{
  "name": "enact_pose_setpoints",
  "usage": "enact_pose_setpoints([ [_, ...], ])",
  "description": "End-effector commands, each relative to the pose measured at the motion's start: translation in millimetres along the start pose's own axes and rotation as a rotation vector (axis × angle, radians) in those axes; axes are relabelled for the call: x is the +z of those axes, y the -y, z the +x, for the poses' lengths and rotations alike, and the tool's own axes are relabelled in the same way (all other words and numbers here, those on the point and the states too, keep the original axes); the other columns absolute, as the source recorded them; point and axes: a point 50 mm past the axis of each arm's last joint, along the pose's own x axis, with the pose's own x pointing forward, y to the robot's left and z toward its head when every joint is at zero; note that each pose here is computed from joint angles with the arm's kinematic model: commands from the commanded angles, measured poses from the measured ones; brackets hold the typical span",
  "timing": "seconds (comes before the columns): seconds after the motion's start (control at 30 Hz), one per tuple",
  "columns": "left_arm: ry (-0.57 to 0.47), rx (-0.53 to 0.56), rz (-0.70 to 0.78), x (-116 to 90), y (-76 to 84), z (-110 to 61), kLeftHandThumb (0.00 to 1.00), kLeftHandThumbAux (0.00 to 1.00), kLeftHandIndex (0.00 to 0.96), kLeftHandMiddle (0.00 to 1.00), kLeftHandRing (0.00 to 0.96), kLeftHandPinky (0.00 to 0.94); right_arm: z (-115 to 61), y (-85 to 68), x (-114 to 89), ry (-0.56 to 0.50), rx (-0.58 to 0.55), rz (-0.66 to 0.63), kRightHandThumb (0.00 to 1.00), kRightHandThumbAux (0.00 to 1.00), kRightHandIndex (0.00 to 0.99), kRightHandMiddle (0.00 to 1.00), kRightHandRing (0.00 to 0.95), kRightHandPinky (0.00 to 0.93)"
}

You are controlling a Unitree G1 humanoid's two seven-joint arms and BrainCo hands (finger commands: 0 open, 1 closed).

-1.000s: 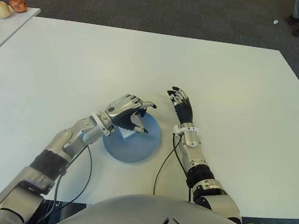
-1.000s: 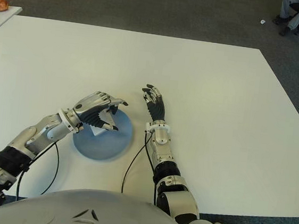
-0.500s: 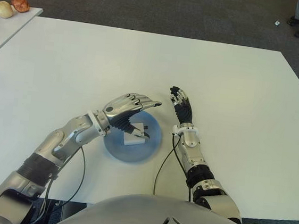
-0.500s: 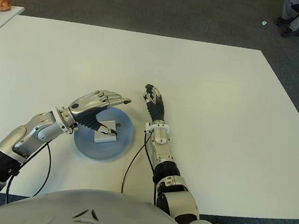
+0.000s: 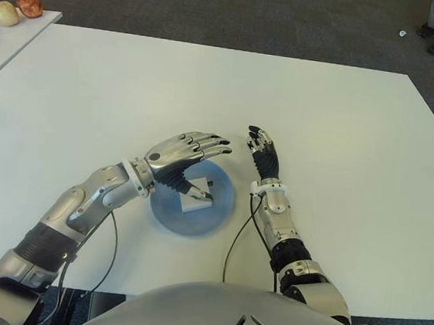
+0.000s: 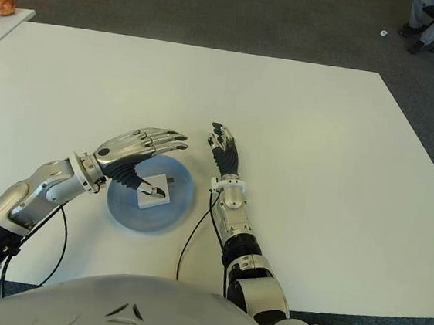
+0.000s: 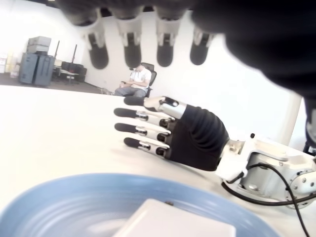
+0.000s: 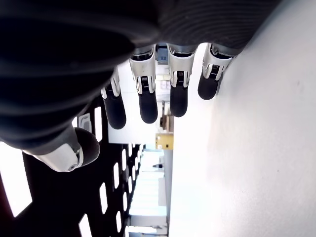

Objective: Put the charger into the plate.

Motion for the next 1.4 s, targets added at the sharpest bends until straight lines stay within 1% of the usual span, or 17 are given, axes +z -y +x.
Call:
enact_pose_setpoints([
  [0.03,-0.018,-0.031,0.000,-0.1,1.0,-3.9,0.073,0.348,0.000,0.000,0.000,0.000,-14.1,-13.1,-25.4,-0.153,0.003,0.036,0.000,0.503,0.210,0.183,0.122,0.053],
  [0.17,-0.018,-0.017,-0.003,0.4,-0.2,-4.5,0.073,0.356,0.000,0.000,0.000,0.000,-14.0,-12.3,-26.3,-0.161,0.003,0.037,0.000,0.499,0.207,0.186,0.125,0.050],
  [0.37,-0.033,0.050,-0.034,-1.5,-7.4,-5.5,0.065,0.371,0.000,0.000,0.000,0.000,-14.4,-12.2,-26.5,-0.160,0.000,0.053,0.000,0.501,0.204,0.220,0.163,0.079],
  [0.43,-0.063,0.100,-0.074,-6.2,-13.7,-5.8,0.061,0.387,0.000,0.000,0.000,0.000,-14.7,-11.8,-27.1,-0.165,0.006,0.060,0.000,0.513,0.199,0.225,0.164,0.064],
  [0.47,-0.086,0.140,-0.109,-10.1,-19.4,-6.1,0.062,0.391,0.000,0.000,0.000,0.000,-15.1,-11.5,-27.6,-0.165,0.008,0.064,0.000,0.516,0.197,0.225,0.164,0.061],
  [0.53,-0.117,0.187,-0.158,-15.6,-25.9,-7.0,0.069,0.425,0.000,0.000,0.000,0.000,-15.6,-11.3,-27.9,-0.162,0.010,0.070,0.000,0.517,0.188,0.235,0.168,0.045],
  [0.57,-0.127,0.200,-0.176,-17.5,-27.4,-7.0,0.073,0.438,0.000,0.000,0.000,0.000,-15.6,-10.8,-28.0,-0.160,0.009,0.071,0.000,0.514,0.185,0.242,0.172,0.044],
  [0.67,-0.200,0.259,-0.301,-32.4,-32.4,-9.2,0.084,0.470,0.002,0.005,0.000,0.000,-15.6,-10.5,-27.6,-0.148,0.003,0.076,0.000,0.502,0.178,0.261,0.183,0.041],
  [0.73,-0.245,0.298,-0.386,-40.0,-32.5,-10.5,0.094,0.496,0.007,0.013,0.000,0.000,-15.7,-10.3,-27.9,-0.144,0.000,0.076,0.000,0.493,0.175,0.277,0.192,0.036],
  [0.8,-0.297,0.355,-0.493,-49.4,-30.3,-12.2,0.100,0.517,0.017,0.022,0.000,0.000,-15.7,-10.1,-28.3,-0.141,-0.002,0.074,0.000,0.490,0.176,0.290,0.199,0.037],
  [0.9,-0.344,0.441,-0.633,-59.6,-25.9,-15.5,0.106,0.561,0.034,0.033,0.007,0.001,-15.8,-10.1,-28.8,-0.137,-0.004,0.074,0.000,0.491,0.181,0.310,0.210,0.047],
  [0.97,-0.370,0.499,-0.714,-66.9,-21.7,-21.3,0.106,0.586,0.040,0.037,0.009,0.004,-15.7,-10.2,-29.0,-0.136,-0.006,0.076,0.000,0.493,0.184,0.318,0.214,0.050],
  [1.0,-0.394,0.530,-0.748,-72.8,-17.5,-27.5,0.104,0.604,0.042,0.038,0.011,0.008,-15.7,-10.4,-29.1,-0.137,-0.007,0.076,0.000,0.494,0.185,0.322,0.217,0.051],
  [1.1,-0.443,0.584,-0.796,-83.8,-7.3,-39.8,0.082,0.649,0.038,0.036,0.010,0.002,-15.5,-10.1,-30.0,-0.140,-0.010,0.075,0.000,0.500,0.190,0.332,0.224,0.054],
  [1.17,-0.482,0.628,-0.820,-86.2,-1.3,-45.4,0.060,0.671,0.030,0.030,0.006,0.000,-15.5,-9.3,-30.8,-0.144,-0.011,0.078,0.000,0.501,0.191,0.335,0.226,0.056],
  [1.3,-0.521,0.679,-0.850,-84.4,7.5,-49.1,0.026,0.687,0.017,0.022,0.001,0.000,-15.7,-7.5,-32.1,-0.148,-0.009,0.083,0.000,0.496,0.188,0.334,0.226,0.058],
  [1.4,-0.543,0.715,-0.869,-79.1,15.2,-50.4,0.011,0.689,0.011,0.019,0.000,0.000,-15.7,-6.5,-32.5,-0.149,-0.006,0.088,0.000,0.489,0.183,0.331,0.225,0.057],
])
